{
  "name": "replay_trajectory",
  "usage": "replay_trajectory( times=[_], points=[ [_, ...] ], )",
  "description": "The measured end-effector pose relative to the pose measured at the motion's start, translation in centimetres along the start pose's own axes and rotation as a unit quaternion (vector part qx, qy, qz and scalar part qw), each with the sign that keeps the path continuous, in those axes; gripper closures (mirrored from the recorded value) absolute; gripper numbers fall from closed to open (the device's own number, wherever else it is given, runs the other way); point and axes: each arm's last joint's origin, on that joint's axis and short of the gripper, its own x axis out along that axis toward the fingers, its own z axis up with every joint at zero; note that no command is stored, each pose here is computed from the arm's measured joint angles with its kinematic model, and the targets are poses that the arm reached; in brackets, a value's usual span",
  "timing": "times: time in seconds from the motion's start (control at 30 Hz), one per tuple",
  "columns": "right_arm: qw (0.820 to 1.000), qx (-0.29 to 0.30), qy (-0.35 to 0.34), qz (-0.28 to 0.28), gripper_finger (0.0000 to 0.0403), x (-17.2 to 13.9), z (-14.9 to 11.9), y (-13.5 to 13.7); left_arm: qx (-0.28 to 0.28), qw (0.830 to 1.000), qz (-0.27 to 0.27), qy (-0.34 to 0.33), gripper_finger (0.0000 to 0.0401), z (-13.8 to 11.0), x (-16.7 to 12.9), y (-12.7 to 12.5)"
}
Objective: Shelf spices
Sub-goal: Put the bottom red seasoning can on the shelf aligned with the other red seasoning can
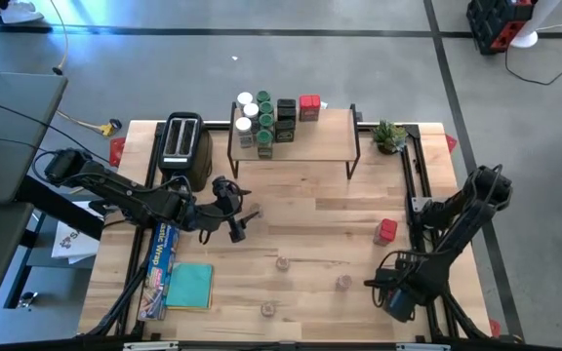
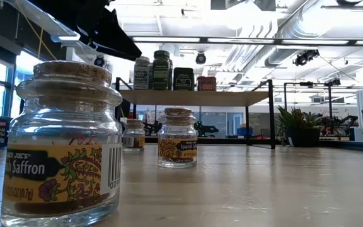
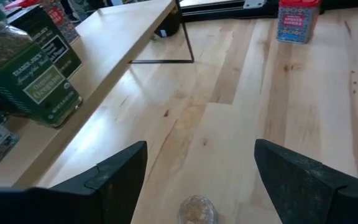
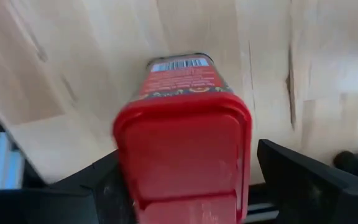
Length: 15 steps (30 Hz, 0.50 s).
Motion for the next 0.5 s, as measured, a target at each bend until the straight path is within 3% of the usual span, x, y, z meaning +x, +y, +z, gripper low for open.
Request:
replay_trajectory(
  times=[0.1, 0.17, 0.27, 0.5],
  points=[
    [1.0, 0.0, 0.001, -0.022, 0.0094, 0.9, -0.2, -0.7, -0.007, 1.0, -0.001, 0.0, 0.0107, 0.0, 0.0, 0.0],
    [0.999, 0.04, 0.013, -0.029, 0.0094, 1.3, -0.2, -1.1, -0.008, 1.0, -0.001, 0.0, 0.0107, 0.0, 0.0, 0.0],
    [0.999, 0.051, 0.018, -0.004, 0.0102, 1.1, 0.5, -1.0, -0.013, 1.0, -0.001, 0.0, 0.0107, 0.0, 0.0, 0.0],
    [0.998, 0.003, -0.046, 0.034, 0.0204, -2.3, 5.0, -1.5, -0.02, 1.0, -0.002, -0.008, 0.0107, 0.2, 0.0, 0.0]
  ],
)
